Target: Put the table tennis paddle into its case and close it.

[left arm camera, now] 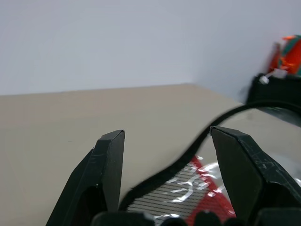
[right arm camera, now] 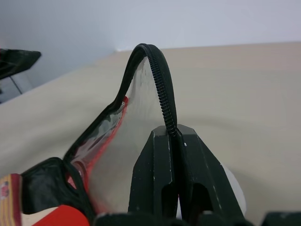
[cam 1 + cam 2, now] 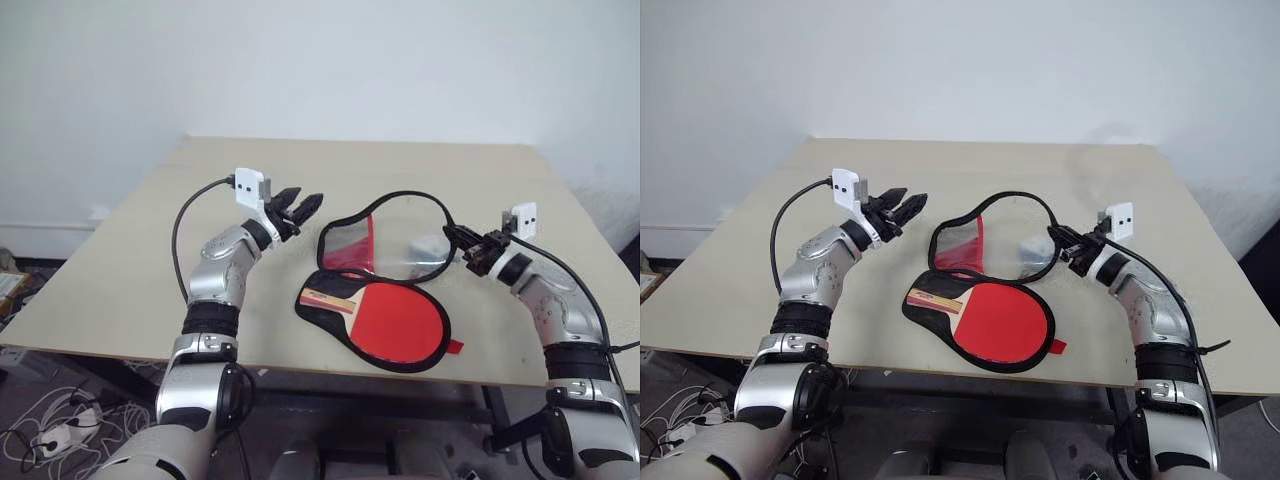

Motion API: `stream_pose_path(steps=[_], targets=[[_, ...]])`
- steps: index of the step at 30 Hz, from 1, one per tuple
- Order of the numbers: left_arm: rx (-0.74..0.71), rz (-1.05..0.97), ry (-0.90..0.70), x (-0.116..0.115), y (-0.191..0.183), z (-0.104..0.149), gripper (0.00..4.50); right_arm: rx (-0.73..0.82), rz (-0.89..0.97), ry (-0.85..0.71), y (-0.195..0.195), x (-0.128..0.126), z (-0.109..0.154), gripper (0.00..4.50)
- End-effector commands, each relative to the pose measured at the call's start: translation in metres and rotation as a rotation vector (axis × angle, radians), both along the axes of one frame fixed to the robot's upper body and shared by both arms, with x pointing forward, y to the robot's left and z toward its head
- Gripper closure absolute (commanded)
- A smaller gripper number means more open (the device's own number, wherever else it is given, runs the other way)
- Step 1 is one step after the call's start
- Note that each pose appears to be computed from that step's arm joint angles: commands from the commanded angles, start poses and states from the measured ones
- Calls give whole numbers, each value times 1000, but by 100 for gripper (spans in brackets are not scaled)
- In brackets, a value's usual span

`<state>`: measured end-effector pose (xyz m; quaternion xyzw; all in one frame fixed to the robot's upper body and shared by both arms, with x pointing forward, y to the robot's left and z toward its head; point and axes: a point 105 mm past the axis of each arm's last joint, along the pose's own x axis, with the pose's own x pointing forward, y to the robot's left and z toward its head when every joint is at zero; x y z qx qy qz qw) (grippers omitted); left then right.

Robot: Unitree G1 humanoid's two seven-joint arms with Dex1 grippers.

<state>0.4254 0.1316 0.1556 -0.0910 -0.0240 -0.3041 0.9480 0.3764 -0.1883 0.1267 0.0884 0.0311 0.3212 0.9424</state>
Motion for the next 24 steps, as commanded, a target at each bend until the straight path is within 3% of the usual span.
stream_pose_path(steps=[1, 10, 24], targets=[[-23, 59, -83, 9, 8, 27, 146, 14, 52, -93, -3, -7, 26, 445], [-30, 77, -88, 13, 10, 29, 146, 31, 189, -139, 0, -24, 40, 445], [-28, 66, -79, 14, 8, 28, 146, -58, 357, -91, 8, -45, 26, 445]])
